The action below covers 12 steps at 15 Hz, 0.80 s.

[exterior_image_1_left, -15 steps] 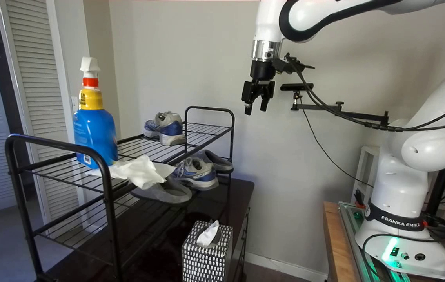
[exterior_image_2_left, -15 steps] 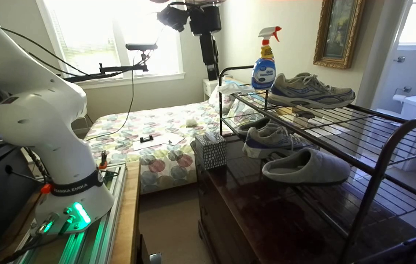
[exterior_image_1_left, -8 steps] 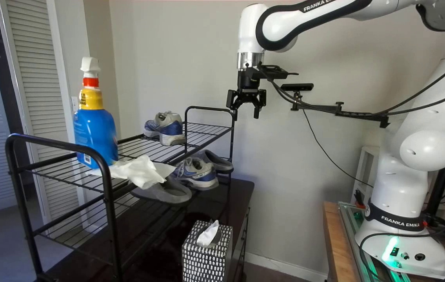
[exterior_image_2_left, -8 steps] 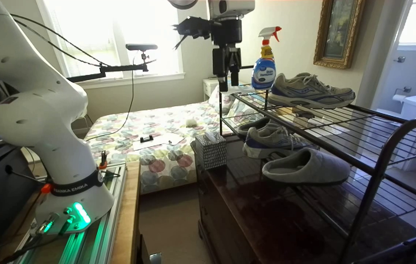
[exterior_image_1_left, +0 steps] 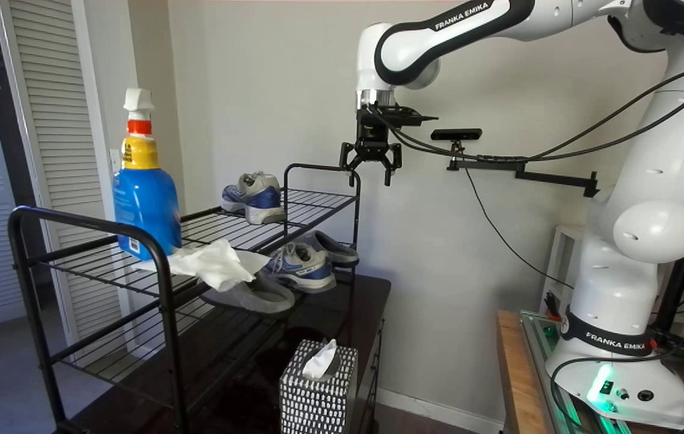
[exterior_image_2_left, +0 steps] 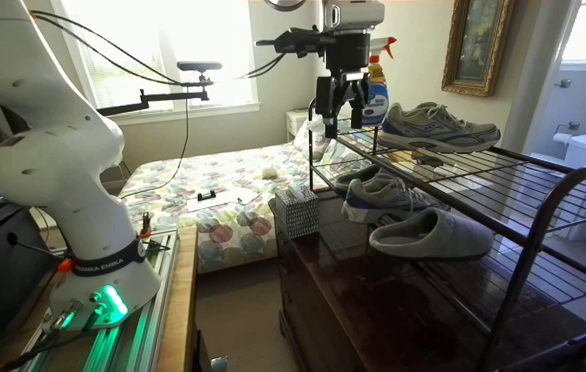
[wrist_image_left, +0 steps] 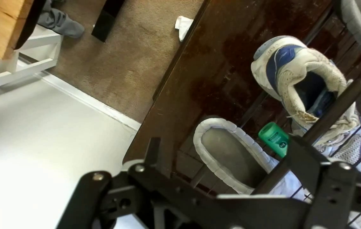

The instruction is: Move the shoe rack slightly

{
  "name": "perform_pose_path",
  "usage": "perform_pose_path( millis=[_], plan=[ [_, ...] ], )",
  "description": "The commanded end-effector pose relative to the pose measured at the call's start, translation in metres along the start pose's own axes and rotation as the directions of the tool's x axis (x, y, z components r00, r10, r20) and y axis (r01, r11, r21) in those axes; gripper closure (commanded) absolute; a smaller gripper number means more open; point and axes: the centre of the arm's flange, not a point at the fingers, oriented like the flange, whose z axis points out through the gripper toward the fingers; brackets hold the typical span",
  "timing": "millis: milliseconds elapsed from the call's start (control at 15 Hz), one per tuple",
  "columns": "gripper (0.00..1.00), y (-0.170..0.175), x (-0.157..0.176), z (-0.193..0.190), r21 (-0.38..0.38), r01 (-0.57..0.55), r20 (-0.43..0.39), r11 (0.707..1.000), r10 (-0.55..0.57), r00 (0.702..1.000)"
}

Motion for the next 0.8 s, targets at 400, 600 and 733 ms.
perform_pose_path(
  millis=[400, 600, 733],
  plan=[
    [0.0, -0.032, 0.026, 0.024, 0.003, -0.373, 0.116, 0.928, 0.371, 0.922],
    [0.0, -0.047, 0.039, 0.031, 0.001, -0.504, 0.136, 0.864, 0.499, 0.856],
    [0.0, -0.057, 0.051, 0.038, 0.002, -0.567, 0.132, 0.824, 0.562, 0.817]
  ],
)
